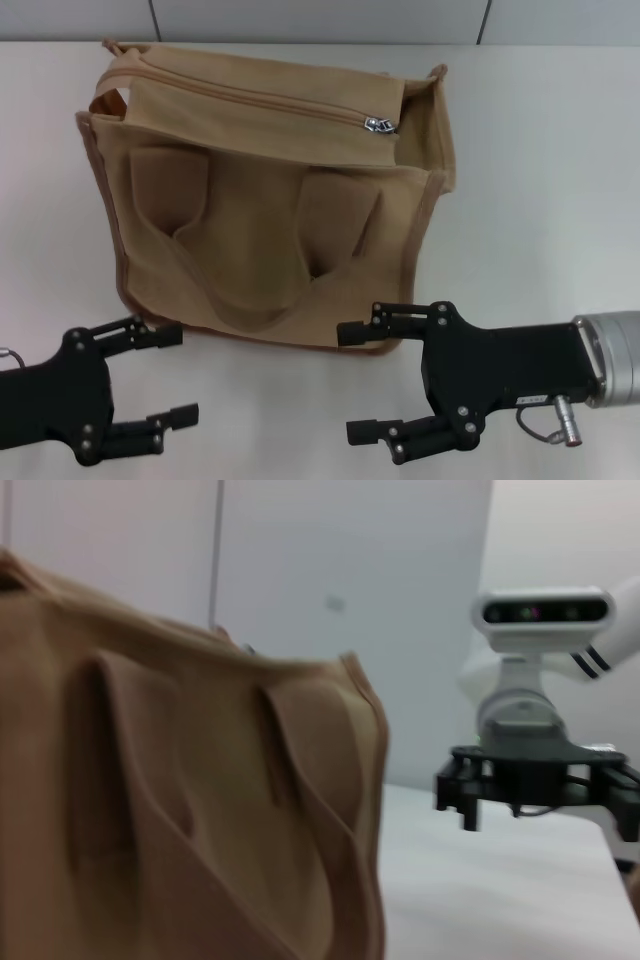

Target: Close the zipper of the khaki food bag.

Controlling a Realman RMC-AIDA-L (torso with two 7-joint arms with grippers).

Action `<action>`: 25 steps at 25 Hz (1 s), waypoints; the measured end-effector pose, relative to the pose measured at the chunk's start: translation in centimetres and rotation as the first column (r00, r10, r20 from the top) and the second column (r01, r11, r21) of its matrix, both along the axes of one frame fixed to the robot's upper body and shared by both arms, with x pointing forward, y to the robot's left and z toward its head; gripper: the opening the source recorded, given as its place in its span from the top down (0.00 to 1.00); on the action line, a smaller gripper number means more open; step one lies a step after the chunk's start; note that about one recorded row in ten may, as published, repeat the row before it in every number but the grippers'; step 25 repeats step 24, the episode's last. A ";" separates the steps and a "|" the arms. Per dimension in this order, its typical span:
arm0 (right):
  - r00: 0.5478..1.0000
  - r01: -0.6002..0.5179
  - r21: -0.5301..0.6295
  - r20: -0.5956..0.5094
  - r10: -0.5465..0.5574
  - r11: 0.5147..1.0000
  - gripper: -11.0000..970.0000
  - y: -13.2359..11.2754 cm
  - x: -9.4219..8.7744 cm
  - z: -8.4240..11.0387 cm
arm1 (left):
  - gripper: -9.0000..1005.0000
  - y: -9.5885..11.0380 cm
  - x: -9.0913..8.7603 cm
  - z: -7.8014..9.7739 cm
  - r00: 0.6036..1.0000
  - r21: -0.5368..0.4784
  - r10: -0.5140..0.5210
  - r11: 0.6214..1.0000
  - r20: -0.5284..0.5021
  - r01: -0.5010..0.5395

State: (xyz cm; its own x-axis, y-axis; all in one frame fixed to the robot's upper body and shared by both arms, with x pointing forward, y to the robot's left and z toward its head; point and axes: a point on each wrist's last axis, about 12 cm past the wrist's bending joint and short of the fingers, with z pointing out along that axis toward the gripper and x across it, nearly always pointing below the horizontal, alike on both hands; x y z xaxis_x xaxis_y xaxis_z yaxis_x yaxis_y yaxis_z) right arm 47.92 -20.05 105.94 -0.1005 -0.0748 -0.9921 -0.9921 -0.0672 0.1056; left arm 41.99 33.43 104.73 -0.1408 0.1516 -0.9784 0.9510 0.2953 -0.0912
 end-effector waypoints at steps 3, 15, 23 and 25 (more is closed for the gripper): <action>0.999 0.032 -0.008 -0.009 -0.032 0.999 0.15 -0.1 -0.4 -0.7 | 0.21 -0.2 0.0 -0.1 1.000 0.014 -0.026 1.000 -0.014 0.027; 0.999 0.037 -0.066 -0.023 -0.039 0.997 0.15 0.1 0.0 -1.1 | 0.21 -0.6 0.1 -0.3 0.998 0.021 -0.052 0.998 -0.023 0.053; 0.999 0.045 -0.058 -0.012 -0.046 0.997 0.15 0.2 0.1 -1.0 | 0.21 -0.9 0.1 -0.4 0.998 0.022 -0.059 0.998 -0.018 0.060; 0.999 0.045 -0.057 -0.012 -0.046 0.997 0.15 0.2 0.1 -1.0 | 0.21 -0.9 0.1 -0.4 0.998 0.022 -0.059 0.998 -0.018 0.060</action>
